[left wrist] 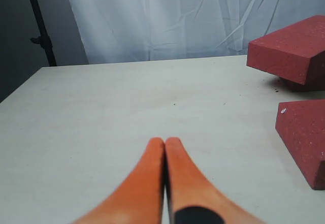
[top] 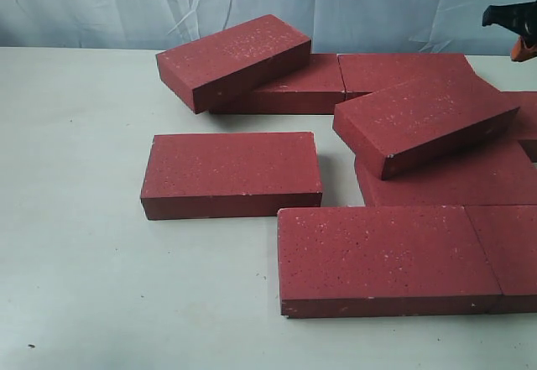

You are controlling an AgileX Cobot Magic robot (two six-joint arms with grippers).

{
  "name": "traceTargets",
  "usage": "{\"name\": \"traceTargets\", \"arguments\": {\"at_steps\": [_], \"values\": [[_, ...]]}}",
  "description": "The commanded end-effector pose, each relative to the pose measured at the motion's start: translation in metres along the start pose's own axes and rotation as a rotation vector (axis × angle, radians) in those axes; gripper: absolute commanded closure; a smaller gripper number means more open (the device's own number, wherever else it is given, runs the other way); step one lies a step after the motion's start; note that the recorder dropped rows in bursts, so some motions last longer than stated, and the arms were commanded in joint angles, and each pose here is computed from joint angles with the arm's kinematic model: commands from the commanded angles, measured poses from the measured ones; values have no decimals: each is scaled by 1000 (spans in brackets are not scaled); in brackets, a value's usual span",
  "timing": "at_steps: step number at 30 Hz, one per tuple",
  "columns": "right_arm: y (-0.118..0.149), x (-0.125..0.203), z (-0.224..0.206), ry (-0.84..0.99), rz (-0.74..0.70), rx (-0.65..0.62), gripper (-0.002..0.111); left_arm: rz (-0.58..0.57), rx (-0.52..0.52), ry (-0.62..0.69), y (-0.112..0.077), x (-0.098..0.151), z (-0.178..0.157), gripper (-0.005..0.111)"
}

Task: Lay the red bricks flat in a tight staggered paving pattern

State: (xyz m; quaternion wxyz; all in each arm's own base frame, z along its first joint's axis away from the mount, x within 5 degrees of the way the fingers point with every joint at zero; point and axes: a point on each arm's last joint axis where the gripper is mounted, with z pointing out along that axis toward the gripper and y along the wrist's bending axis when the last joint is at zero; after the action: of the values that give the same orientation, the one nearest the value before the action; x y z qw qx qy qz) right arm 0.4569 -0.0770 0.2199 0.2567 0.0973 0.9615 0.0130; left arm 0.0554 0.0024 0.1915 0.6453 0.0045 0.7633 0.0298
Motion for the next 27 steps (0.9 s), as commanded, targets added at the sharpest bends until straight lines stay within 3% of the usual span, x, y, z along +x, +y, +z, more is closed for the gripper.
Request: {"name": "traceTargets", "arguments": {"at_steps": [1,6,10,15,27], "values": [[-5,-3,19,14,-50,2,109,-4,-4,-14,0,0,0,107],[-7,-3,41,57,-85,2,109,-4,-4,-14,0,0,0,107],[-2,2,52,101,-135,-67,109,-4,-4,-14,0,0,0,107],[10,4,50,110,-185,-191,109,-4,-4,-14,0,0,0,107],[53,21,41,271,-240,-308,109,-4,-4,-14,0,0,0,107]]}}
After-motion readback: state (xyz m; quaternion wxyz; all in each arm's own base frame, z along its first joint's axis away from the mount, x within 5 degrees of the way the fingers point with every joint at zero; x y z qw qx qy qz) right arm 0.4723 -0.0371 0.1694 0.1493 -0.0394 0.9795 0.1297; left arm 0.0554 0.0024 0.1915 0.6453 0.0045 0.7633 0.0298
